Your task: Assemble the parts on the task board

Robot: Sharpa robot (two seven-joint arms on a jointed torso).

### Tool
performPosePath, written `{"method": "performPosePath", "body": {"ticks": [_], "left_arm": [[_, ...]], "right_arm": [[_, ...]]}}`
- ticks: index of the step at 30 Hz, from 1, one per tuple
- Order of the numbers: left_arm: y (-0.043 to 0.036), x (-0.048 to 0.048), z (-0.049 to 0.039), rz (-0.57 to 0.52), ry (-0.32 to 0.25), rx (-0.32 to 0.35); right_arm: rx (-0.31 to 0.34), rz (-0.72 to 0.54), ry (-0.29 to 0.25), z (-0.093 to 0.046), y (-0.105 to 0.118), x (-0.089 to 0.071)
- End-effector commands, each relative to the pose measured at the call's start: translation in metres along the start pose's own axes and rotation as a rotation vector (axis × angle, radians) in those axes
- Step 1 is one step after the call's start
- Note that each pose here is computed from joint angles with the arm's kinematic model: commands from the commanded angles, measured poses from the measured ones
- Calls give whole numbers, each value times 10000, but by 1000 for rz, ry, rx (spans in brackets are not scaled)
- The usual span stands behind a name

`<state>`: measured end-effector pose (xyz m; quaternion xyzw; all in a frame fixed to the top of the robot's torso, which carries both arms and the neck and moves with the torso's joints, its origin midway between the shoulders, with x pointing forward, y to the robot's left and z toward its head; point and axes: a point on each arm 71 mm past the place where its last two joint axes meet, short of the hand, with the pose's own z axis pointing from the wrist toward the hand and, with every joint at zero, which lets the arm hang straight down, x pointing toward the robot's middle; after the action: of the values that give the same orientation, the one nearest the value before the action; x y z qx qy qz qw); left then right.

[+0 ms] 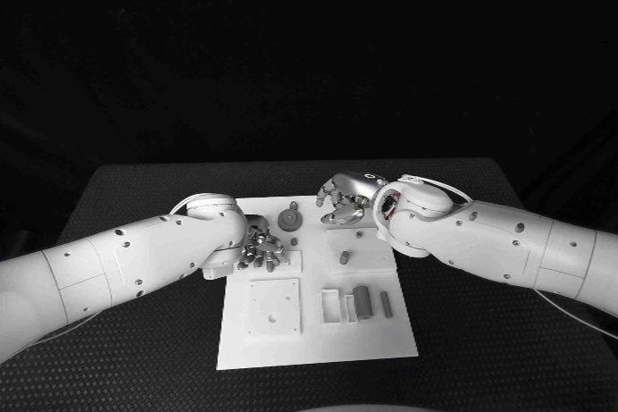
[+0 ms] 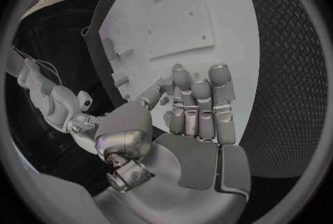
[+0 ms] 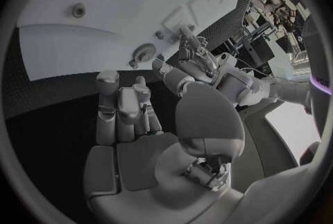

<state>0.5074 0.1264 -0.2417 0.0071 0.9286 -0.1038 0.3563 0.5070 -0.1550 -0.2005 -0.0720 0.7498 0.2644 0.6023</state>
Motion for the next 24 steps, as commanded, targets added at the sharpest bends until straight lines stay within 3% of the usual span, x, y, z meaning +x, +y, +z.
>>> {"method": "performPosePath", "body": {"ticks": [1,16,24], "left_arm": [[-13,6,-2,-3,7,8],[-10,3,-10,6,-4,8],[-48,21,-29,14,-9,20]], "right_arm": [[-5,-4,10,-1,7,10],[-6,-4,10,1,10,12],[-7,-4,11,2,15,13]]}}
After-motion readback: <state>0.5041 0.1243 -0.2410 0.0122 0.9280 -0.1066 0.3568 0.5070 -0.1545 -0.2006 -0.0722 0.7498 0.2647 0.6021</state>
